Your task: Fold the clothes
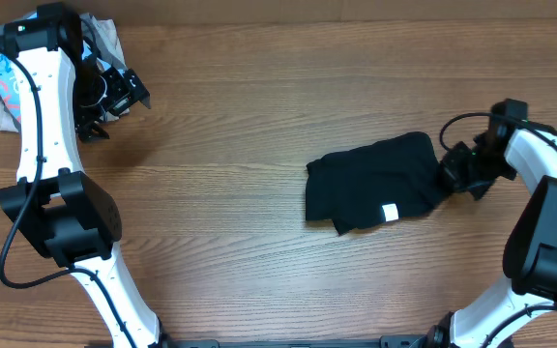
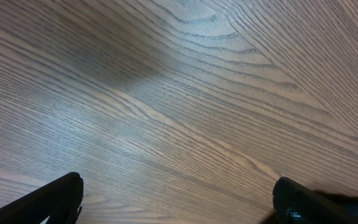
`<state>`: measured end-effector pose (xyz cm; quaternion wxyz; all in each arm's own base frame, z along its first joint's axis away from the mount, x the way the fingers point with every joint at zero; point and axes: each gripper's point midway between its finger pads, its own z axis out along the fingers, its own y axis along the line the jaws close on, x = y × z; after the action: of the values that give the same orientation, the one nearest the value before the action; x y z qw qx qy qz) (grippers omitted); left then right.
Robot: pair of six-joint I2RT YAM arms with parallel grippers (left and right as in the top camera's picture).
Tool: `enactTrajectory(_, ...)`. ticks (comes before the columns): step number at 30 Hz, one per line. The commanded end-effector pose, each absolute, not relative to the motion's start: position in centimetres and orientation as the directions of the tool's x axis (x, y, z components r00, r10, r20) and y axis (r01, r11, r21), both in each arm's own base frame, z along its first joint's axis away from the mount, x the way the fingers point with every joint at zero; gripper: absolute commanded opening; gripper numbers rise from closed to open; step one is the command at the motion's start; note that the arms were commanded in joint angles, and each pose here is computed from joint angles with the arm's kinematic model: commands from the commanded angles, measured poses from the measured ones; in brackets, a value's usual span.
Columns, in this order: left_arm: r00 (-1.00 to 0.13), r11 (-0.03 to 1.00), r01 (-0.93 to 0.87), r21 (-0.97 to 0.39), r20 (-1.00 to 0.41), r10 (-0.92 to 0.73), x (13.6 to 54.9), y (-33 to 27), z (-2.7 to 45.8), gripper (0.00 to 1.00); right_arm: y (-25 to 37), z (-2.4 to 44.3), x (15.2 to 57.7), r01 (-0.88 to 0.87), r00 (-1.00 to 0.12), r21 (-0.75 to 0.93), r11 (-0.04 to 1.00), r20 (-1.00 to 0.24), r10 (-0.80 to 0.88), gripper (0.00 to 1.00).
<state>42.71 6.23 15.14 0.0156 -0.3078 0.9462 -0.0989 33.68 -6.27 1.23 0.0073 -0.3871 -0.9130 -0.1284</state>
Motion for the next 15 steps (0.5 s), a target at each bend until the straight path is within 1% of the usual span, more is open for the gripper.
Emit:
enactTrajectory(1,-0.824,0.804,-0.555,-0.214,0.008,-0.566,43.2,5.9,15.7,1.00,-8.5,1.9,33.0,0.757,-0.649,0.162,0.633,0.072,0.757,0.04)
enactTrajectory(5,-0.824,0.804,-0.555,-0.214,0.009,-0.566,43.2,5.9,15.7,1.00,-8.7,3.7,33.0,0.755,-0.649,0.171,0.633,0.052,0.759,0.04)
enactTrajectory(8,-0.824,0.804,-0.555,-0.213,0.011,-0.566,43.2,5.9,15.7,1.00,-8.9,6.6,33.1,0.749,-0.649,0.182,0.637,0.012,0.761,0.04)
enactTrajectory(10,-0.824,0.804,-0.555,-0.213,0.012,-0.566,43.1,5.9,15.7,1.00,-9.1,9.9,33.3,0.738,-0.648,0.209,0.642,-0.048,0.760,0.04)
enactTrajectory(15,-0.824,0.804,-0.555,-0.213,0.011,-0.566,43.2,5.8,15.7,1.00,-7.2,15.7,33.5,0.667,-0.669,0.289,0.687,-0.176,0.723,0.05)
